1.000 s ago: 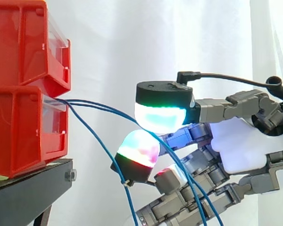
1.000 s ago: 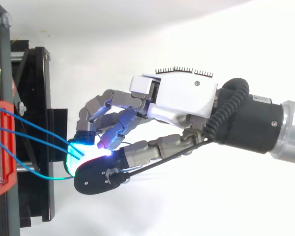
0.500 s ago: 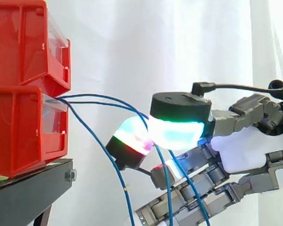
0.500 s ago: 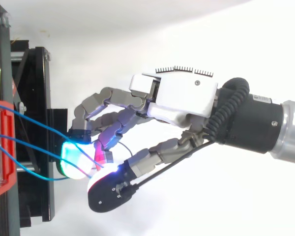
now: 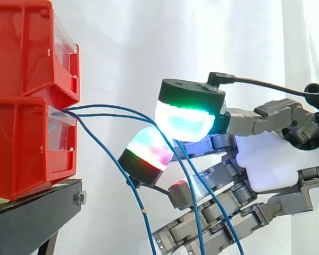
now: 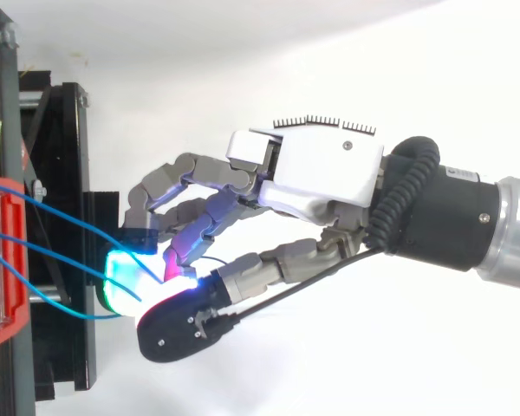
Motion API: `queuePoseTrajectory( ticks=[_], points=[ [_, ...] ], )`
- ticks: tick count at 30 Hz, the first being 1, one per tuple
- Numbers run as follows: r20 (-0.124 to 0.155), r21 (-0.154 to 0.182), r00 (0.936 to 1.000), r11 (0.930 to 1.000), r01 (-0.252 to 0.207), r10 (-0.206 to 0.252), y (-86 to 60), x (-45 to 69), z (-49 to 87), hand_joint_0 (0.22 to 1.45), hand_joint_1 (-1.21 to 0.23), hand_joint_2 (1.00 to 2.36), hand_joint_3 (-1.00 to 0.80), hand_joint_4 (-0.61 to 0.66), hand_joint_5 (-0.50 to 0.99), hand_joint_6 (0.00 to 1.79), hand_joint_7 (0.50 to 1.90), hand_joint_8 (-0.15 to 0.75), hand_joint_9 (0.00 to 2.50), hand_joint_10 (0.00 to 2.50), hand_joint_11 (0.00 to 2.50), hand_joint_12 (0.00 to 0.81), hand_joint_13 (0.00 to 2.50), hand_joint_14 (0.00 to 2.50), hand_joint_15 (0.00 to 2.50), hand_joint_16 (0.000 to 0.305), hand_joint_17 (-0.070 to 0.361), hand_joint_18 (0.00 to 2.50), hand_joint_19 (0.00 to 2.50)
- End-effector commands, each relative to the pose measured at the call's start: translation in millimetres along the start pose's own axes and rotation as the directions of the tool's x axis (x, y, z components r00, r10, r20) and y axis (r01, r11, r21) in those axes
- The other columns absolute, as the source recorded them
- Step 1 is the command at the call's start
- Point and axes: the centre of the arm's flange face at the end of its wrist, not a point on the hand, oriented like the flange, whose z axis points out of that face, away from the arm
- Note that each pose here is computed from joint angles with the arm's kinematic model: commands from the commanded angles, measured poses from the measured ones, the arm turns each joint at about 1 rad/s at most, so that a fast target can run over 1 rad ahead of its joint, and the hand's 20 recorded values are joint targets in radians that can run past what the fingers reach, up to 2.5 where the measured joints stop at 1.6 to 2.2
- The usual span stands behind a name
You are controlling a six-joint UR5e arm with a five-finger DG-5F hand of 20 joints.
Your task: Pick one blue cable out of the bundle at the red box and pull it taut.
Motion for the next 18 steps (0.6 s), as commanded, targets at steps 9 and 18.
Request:
queuePoseTrajectory(
  ticks=[9,18],
  points=[
    [-0.001,-0.001,1.0,1.0,0.0,0.0,0.4,0.2,0.1,0.49,-0.55,1.0,-0.5,-0.03,-0.19,0.87,0.89,0.315,1.0,0.01,1.09,0.418,0.49,0.01,0.26,0.058,0.129,0.5,0.19],
    [-0.001,-0.001,1.0,1.0,0.0,0.0,0.4,0.2,0.1,0.48,-0.52,1.0,-0.5,0.0,-0.19,0.87,0.88,0.326,1.01,0.01,1.09,0.427,0.5,0.01,0.27,0.059,0.133,0.5,0.21]
  ],
)
